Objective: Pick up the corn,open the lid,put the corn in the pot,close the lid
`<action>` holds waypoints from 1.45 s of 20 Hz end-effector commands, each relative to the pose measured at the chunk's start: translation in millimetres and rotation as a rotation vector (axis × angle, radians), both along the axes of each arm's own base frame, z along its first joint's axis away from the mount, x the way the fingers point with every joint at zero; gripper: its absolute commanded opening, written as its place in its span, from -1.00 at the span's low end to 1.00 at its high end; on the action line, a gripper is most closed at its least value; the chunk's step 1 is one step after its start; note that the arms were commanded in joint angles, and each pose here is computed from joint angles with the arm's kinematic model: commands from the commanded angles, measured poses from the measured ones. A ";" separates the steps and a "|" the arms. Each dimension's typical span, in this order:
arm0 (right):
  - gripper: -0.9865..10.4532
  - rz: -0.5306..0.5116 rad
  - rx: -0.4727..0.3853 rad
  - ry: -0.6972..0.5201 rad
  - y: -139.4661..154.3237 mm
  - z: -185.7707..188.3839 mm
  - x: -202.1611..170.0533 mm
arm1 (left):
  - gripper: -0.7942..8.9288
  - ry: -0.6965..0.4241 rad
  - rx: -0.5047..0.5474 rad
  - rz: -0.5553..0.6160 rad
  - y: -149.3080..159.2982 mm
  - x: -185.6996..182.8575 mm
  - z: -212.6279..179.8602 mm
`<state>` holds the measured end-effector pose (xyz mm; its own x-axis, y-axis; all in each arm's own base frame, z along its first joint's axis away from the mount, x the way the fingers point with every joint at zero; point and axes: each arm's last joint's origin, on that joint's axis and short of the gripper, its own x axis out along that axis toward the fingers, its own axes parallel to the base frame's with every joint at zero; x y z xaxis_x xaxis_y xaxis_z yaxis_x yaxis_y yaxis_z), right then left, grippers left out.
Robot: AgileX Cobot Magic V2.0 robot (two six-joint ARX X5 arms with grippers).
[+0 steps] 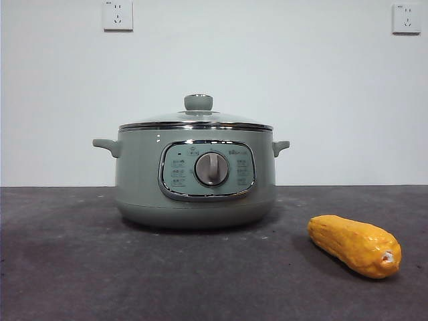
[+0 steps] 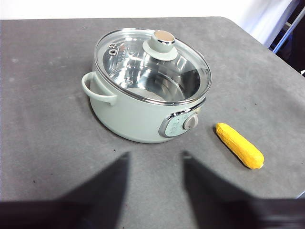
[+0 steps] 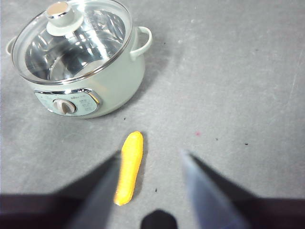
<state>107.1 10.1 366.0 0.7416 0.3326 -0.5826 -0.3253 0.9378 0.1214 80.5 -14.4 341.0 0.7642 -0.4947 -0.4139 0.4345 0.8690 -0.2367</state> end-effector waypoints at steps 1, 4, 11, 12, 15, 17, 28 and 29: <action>0.33 0.029 0.028 0.026 1.3 -0.8 5.2 | 0.52 0.000 -0.012 -0.012 -0.5 -0.1 0.8; 0.33 0.049 0.046 0.077 2.1 -5.2 13.8 | 0.52 0.000 -0.012 -0.013 -0.5 -0.2 0.9; 0.32 0.141 0.054 0.275 19.7 -28.5 57.8 | 0.52 -0.001 -0.012 -0.034 -2.3 1.5 1.1; 0.32 0.163 0.039 0.326 27.0 -36.2 68.3 | 0.52 0.003 -0.012 -0.034 -2.3 2.2 0.9; 0.32 0.191 -0.050 0.481 54.1 -66.0 99.2 | 0.52 0.009 -0.015 -0.041 -2.5 3.7 0.5; 0.32 0.211 -0.091 0.559 73.1 -87.5 117.0 | 0.52 0.015 -0.024 -0.057 -3.0 5.0 0.3; 0.16 0.164 -0.299 0.751 135.8 -176.6 155.1 | 0.52 0.045 -0.021 -0.063 -3.6 12.4 -1.9; 0.16 0.167 -0.306 0.761 137.8 -181.2 156.0 | 0.52 0.046 -0.021 -0.063 -3.6 12.7 -2.0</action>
